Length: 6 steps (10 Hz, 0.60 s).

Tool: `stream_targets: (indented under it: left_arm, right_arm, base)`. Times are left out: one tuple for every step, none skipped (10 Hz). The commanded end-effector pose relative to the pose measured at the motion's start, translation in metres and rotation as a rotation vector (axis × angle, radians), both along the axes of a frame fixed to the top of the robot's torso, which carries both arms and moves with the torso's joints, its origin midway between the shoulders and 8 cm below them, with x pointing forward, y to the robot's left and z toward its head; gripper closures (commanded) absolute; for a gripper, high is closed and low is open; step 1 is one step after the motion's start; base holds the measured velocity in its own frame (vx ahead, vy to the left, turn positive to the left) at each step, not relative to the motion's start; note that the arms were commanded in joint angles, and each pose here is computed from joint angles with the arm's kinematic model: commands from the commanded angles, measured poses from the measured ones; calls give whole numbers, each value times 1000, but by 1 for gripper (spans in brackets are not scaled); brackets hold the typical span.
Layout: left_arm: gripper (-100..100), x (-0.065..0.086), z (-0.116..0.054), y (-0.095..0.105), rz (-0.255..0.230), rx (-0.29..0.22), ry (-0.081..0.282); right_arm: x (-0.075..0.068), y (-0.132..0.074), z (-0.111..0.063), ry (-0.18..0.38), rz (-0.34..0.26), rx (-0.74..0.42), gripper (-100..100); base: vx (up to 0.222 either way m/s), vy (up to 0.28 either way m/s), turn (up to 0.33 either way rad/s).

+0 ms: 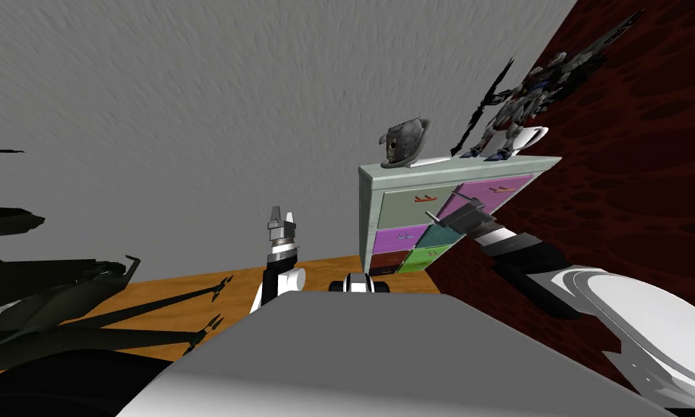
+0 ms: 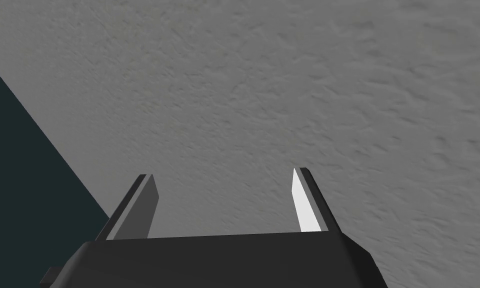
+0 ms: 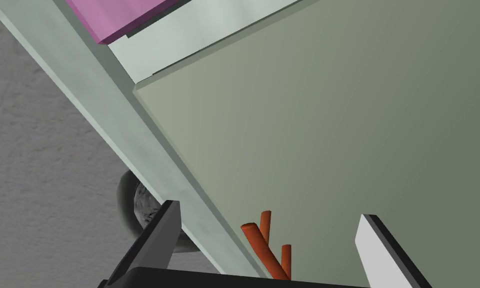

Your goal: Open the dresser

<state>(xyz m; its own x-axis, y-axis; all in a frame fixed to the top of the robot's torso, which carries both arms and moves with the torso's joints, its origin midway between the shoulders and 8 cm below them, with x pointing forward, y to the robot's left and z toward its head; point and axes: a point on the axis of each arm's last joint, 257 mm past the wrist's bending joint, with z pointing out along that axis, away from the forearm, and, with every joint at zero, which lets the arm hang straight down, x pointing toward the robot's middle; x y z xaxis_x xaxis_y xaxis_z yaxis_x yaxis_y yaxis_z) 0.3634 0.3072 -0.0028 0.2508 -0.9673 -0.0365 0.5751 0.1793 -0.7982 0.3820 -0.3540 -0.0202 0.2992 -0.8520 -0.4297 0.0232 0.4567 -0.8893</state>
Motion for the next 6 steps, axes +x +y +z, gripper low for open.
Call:
stream_targets:
  left_arm:
    - [0,0,0,0,0,0,0]
    - [0,0,0,0,0,0,0]
    - [0,0,0,0,0,0,0]
    - [0,0,0,0,0,0,0]
    - [0,0,0,0,0,0,0]
    - [0,0,0,0,0,0,0]
  right_arm:
    - [1,-3,0,-2,-11,-47,-100]
    - [7,-27,-1,4,-59,-55,-100]
    - [10,-38,0,6,-82,-56,-100]
    - [12,-50,0,8,-106,-56,-100]
    - [14,-62,1,9,-130,-56,-100]
    - [16,-73,3,9,-154,-57,-100]
  base:
    - [17,15,-16]
    - [-51,11,349]
    - [-95,12,299]
    - [-109,18,213]
    - [-126,11,261]
    - [-90,3,184]
